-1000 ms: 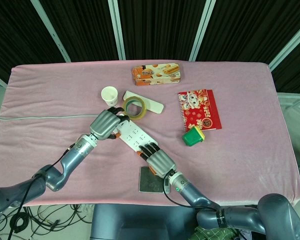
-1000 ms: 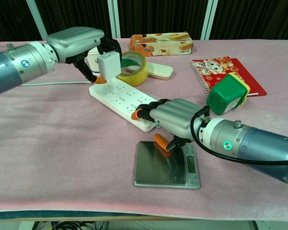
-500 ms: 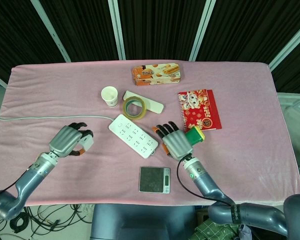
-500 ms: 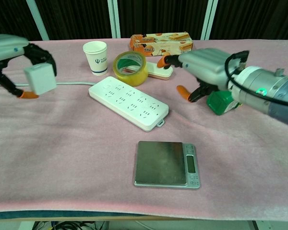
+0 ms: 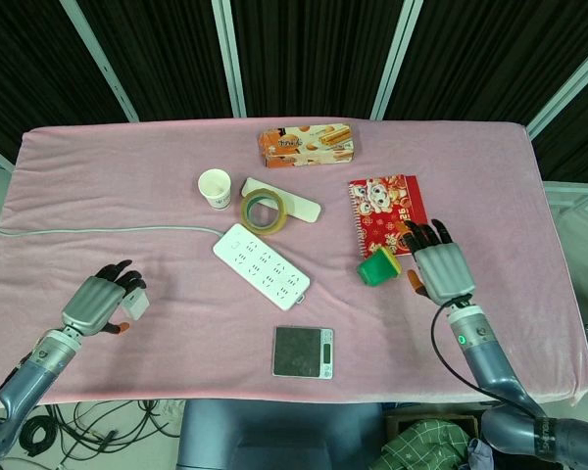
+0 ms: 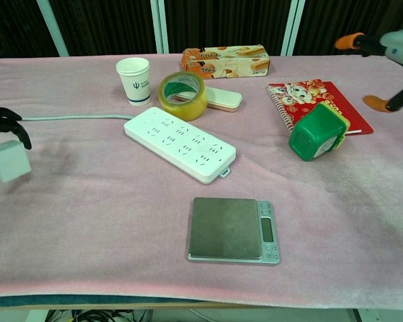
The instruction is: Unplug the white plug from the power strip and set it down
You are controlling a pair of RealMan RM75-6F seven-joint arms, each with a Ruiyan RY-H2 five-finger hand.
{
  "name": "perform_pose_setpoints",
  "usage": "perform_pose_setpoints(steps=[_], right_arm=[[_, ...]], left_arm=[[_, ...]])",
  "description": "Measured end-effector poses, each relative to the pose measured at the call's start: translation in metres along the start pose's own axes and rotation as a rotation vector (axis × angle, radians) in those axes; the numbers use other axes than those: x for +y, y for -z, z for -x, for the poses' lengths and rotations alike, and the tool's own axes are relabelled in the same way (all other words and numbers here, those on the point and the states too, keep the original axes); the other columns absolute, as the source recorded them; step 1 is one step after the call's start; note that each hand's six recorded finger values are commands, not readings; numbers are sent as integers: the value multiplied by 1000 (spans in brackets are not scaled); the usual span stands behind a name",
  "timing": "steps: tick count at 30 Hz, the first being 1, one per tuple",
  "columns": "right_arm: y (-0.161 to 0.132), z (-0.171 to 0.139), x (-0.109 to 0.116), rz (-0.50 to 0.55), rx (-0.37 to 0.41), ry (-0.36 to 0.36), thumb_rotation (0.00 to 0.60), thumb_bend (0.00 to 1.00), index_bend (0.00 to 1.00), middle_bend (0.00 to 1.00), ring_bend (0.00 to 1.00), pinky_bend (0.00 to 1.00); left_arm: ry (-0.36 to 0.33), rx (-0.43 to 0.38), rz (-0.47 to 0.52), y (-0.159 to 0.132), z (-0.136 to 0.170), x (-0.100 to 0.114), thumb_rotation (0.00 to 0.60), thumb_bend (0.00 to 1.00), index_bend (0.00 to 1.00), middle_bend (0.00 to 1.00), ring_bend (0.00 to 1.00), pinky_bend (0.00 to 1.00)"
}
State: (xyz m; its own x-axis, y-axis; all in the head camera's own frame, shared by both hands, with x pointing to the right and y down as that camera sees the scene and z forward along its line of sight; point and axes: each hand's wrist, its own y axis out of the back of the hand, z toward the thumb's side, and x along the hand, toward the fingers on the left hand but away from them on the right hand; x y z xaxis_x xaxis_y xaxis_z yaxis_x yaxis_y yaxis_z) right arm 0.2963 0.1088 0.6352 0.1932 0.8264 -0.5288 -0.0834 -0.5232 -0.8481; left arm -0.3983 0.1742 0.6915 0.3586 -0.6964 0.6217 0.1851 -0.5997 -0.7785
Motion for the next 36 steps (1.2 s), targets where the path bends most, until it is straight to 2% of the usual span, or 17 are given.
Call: perform_pose_setpoints(steps=[2, 8, 13, 17, 21, 26, 30, 36], right_arm=[[14, -6, -3, -9, -29, -5, 600, 257, 0, 0, 76, 60], [56, -20, -3, -43, -116, 33, 600, 255, 0, 0, 72, 59], [90, -42, 2, -33, -189, 68, 600, 256, 0, 0, 73, 58], [108, -66, 3, -31, -229, 83, 600, 254, 0, 0, 72, 58], [119, -95, -2, -17, -263, 90, 600, 256, 0, 0, 72, 58], [118, -133, -11, 5, -276, 116, 600, 256, 0, 0, 71, 58], [99, -160, -19, 11, -229, 128, 600, 255, 0, 0, 67, 58], [67, -178, -27, -3, -152, 130, 600, 256, 0, 0, 67, 58]], left_arm=[[-8, 19, -10, 0, 0, -2, 600, 0, 157, 2, 0, 0], [-43, 57, 55, -5, -4, 5, 600, 0, 146, 2, 0, 0], [-66, 83, 84, -4, 2, 19, 600, 0, 145, 32, 0, 0], [-121, 122, 93, -1, 18, 37, 600, 0, 147, 36, 0, 0], [-179, 183, 101, 4, 48, 51, 600, 0, 144, 35, 0, 0], [-182, 251, 147, 1, 92, 52, 600, 0, 136, 34, 0, 0], [-198, 305, 170, -1, 128, 53, 600, 0, 134, 32, 0, 0], [-229, 335, 196, -7, 159, 57, 600, 0, 132, 31, 0, 0]])
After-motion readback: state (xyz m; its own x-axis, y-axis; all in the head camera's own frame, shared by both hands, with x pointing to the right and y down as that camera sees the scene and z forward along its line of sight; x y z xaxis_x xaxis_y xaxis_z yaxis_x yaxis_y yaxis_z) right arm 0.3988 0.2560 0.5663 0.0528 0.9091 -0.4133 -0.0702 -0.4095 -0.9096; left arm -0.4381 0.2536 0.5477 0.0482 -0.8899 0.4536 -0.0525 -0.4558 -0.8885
